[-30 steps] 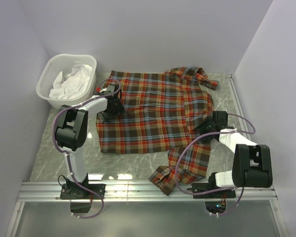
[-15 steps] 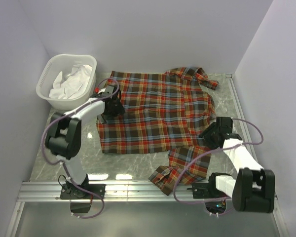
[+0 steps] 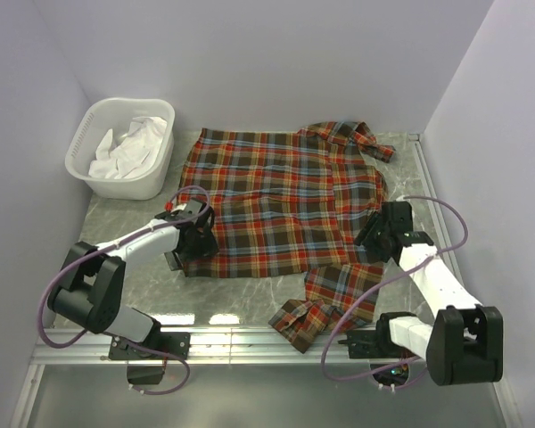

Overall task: Fold and stack the long sleeve shirts
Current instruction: Flatten the shirt out, then fold the shirt

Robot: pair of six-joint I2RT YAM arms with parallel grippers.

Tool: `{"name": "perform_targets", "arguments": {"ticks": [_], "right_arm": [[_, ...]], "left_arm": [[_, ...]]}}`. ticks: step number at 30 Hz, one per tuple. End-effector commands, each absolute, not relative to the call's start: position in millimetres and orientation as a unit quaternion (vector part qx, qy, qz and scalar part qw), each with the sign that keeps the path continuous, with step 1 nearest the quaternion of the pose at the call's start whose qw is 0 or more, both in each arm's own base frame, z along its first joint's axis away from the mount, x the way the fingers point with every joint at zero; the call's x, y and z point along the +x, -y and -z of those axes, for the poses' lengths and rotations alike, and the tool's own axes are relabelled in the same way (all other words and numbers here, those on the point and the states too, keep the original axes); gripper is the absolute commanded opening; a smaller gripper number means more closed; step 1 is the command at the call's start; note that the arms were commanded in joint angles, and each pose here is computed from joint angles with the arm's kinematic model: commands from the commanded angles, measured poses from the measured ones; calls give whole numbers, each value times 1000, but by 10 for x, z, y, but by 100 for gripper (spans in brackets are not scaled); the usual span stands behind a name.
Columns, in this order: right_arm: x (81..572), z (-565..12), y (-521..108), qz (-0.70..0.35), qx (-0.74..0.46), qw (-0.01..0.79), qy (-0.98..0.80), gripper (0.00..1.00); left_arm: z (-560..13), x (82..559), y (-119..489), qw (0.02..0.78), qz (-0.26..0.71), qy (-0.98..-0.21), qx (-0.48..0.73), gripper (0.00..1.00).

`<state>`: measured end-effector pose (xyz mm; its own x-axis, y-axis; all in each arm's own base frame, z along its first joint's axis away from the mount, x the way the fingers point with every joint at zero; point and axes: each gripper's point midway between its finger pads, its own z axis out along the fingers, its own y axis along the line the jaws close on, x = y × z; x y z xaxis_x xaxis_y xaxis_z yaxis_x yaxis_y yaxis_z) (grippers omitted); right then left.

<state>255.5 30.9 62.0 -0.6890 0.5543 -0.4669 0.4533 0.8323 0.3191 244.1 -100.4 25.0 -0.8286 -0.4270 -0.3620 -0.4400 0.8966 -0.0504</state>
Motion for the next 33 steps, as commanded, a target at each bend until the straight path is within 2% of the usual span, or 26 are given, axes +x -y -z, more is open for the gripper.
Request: {"name": "perform_targets", "arguments": {"ticks": [1,15,22,29,33], "right_arm": [[2701,-740,-282,-67,247,299,-919,64],[2496,-119,-465,-51,257,171,-950,66],[2298,6,-510,-55,270,123,-953,67],[2131,-62,-483,-51,261,120,-956,71],[2199,-196,-433,-49,266,154,-950,73]], "left_arm": [[-283,2456,1048,197,-5,-952,-233,98],[29,1917,823,112,-61,-967,-219,99],[-94,1958,793,121,-70,-965,-222,99],[-300,2032,756,146,-62,-958,-241,99],[-389,2050,676,160,-54,-947,-274,99]]}}
